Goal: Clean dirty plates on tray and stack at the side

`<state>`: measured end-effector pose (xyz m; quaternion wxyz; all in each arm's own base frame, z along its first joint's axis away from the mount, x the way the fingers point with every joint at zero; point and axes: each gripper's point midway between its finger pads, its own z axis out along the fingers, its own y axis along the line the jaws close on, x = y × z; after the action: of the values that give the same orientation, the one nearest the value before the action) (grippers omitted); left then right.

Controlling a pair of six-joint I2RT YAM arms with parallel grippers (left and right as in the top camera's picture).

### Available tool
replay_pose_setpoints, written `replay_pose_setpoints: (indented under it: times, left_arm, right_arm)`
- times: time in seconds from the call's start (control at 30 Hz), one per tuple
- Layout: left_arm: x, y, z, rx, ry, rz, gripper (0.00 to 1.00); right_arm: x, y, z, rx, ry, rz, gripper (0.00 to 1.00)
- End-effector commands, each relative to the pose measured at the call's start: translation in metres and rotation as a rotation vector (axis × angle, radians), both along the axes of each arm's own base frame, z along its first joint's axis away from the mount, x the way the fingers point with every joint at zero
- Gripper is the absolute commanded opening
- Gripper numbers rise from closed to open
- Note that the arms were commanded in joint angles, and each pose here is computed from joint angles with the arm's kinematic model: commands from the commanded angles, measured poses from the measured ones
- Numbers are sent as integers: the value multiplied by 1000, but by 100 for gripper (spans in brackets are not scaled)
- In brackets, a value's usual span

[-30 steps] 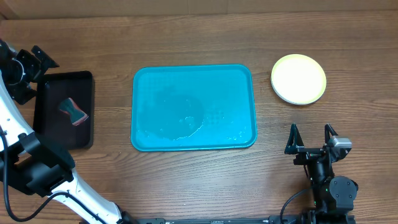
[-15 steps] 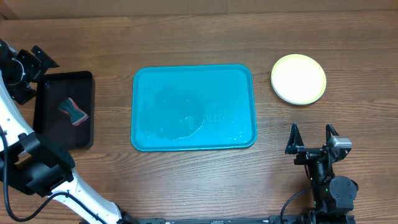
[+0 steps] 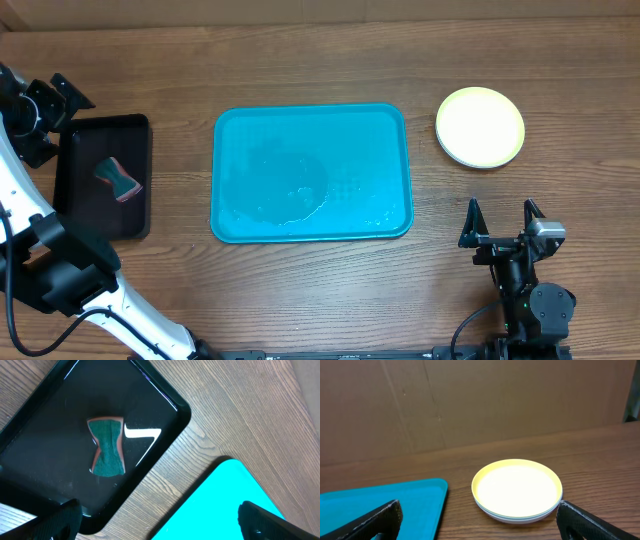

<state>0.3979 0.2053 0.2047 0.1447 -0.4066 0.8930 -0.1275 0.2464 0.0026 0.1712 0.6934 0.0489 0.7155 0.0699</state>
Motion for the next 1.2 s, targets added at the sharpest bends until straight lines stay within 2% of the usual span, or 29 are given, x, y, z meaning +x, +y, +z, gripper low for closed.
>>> replay_pose_setpoints:
  times: [0.0, 0.17, 0.37, 0.5, 0.7, 0.87, 1.0, 1.17]
  left_arm:
    - [3, -4, 5, -1, -16, -6, 100]
    - [0, 0, 4, 21, 0, -9, 100]
    - [-26, -16, -1, -42, 107, -12, 100]
    - [-28, -26, 14, -35, 74, -27, 100]
    - [-25, -50, 73, 104, -115, -107, 100]
    - [-20, -108, 112, 236, -304, -314, 100]
    - [-31, -155, 109, 347, -361, -458, 100]
    - [-65, -184, 82, 470, -386, -516, 100]
  right_arm:
    - [0, -2, -1, -9, -7, -10, 100]
    - [0, -2, -1, -9, -8, -10, 100]
    - [0, -2, -1, -9, -8, -10, 100]
    - [0, -2, -1, -9, -8, -10, 100]
    - [0, -2, -1, -9, -8, -10, 100]
    - [0, -2, -1, -9, -7, -10, 100]
    - [0, -2, -1, -9, -8, -10, 100]
    - [0, -2, -1, -9, -8, -10, 100]
